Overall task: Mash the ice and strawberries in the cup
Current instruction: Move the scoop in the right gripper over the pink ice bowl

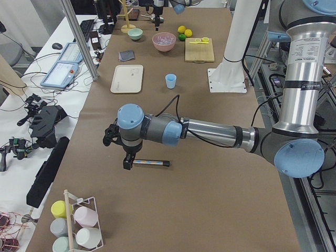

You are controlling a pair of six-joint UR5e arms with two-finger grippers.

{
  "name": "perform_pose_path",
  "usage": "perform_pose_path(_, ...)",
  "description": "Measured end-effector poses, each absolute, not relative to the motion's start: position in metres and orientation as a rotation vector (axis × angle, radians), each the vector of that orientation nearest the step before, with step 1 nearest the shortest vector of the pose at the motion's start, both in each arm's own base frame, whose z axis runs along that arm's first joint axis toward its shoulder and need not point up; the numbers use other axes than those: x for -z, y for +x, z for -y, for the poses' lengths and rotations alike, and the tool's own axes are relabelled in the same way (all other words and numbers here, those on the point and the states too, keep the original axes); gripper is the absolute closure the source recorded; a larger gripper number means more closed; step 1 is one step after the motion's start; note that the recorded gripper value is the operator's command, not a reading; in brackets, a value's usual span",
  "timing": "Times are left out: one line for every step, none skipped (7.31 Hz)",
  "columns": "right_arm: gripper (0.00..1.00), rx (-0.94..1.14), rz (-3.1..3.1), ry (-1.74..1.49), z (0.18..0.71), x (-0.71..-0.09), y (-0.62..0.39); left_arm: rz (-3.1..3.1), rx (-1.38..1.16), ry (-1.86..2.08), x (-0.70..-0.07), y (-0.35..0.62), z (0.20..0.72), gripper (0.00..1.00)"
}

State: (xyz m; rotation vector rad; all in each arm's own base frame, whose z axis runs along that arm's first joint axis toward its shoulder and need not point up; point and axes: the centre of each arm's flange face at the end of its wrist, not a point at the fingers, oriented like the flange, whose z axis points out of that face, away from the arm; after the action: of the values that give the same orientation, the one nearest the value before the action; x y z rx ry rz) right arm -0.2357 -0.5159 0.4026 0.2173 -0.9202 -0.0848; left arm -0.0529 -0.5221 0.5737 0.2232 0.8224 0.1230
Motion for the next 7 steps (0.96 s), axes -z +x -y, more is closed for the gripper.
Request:
perform_pose_path(0.00, 0.120, 0.920, 0.217, 0.508, -0.398, -0.254, -0.822, -0.123, 0.223, -0.574, -0.053, 0.522, 0.02)
perform_pose_path(0.00, 0.152, 0.912, 0.215, 0.500, -0.398, -0.274, -0.822, -0.123, 0.221, -0.575, -0.053, 0.523, 0.02)
perform_pose_path(0.00, 0.174, 0.899, 0.216, 0.493, -0.400, -0.289, -0.822, -0.122, 0.219, -0.576, -0.053, 0.524, 0.02)
perform_pose_path(0.00, 0.187, 0.892, 0.212, 0.489, -0.402, -0.297, -0.822, -0.122, 0.217, -0.577, -0.052, 0.525, 0.02)
perform_pose_path(0.00, 0.191, 0.887, 0.201, 0.486, -0.407, -0.302, -0.823, -0.122, 0.214, -0.579, -0.051, 0.525, 0.02)
perform_pose_path(0.00, 0.191, 0.877, 0.186, 0.486, -0.416, -0.305, -0.823, -0.123, 0.213, -0.579, -0.051, 0.525, 0.02)
perform_pose_path(0.01, 0.188, 0.866, 0.171, 0.487, -0.425, -0.307, -0.824, -0.124, 0.212, -0.579, -0.050, 0.525, 0.02)
